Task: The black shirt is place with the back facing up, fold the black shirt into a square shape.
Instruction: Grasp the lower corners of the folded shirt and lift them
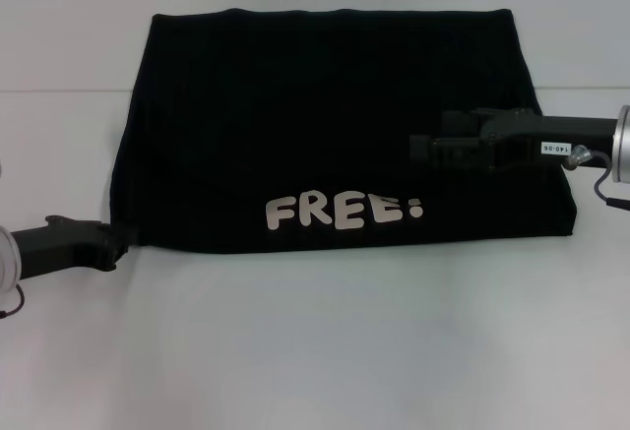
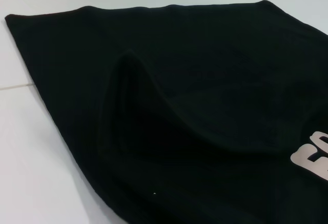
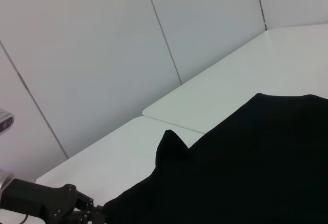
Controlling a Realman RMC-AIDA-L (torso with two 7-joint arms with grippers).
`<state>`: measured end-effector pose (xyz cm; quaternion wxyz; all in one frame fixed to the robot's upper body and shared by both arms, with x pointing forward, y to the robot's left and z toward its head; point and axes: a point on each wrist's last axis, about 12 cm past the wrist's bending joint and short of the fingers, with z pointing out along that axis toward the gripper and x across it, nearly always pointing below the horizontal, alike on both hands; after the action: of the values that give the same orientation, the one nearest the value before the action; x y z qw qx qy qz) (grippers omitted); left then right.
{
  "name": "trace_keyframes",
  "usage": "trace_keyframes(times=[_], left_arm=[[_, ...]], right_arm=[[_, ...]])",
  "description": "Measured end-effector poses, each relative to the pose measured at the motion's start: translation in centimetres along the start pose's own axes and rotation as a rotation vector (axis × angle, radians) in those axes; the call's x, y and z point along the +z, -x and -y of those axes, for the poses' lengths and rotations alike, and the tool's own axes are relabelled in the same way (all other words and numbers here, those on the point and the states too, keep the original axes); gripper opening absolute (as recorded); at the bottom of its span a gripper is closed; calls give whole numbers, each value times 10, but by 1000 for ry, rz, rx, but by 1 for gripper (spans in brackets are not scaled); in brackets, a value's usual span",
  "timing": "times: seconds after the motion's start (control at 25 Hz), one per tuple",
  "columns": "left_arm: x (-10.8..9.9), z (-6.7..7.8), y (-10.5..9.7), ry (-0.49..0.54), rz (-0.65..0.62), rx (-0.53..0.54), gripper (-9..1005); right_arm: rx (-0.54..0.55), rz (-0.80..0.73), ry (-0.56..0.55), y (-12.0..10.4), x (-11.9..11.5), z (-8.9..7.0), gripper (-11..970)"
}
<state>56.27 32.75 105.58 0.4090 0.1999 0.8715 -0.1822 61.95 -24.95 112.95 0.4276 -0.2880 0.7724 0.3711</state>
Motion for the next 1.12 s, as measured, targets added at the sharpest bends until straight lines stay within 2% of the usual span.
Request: trace_keyframes(times=[0.16,0.36,0.6,0.84,1.12], left_arm=[[1,0,1,4,0,3,171],[-3,-4,0,20,4,-3,-1],[-13,-8,-2,29,10,-8,-2],[-15,-7,-3,13,13,-10,-2],[-13,-6,-3,10,10,-6,-2]], right_arm=[[-1,0,-9,1,-2,2,919],[3,-4,-48,-1,-7,8,916],[98,-36,-111,-6,-24,21,916],[238,-158,-242,-18,-48,40,916],[292,-215,-318,-36,-52,46,916]])
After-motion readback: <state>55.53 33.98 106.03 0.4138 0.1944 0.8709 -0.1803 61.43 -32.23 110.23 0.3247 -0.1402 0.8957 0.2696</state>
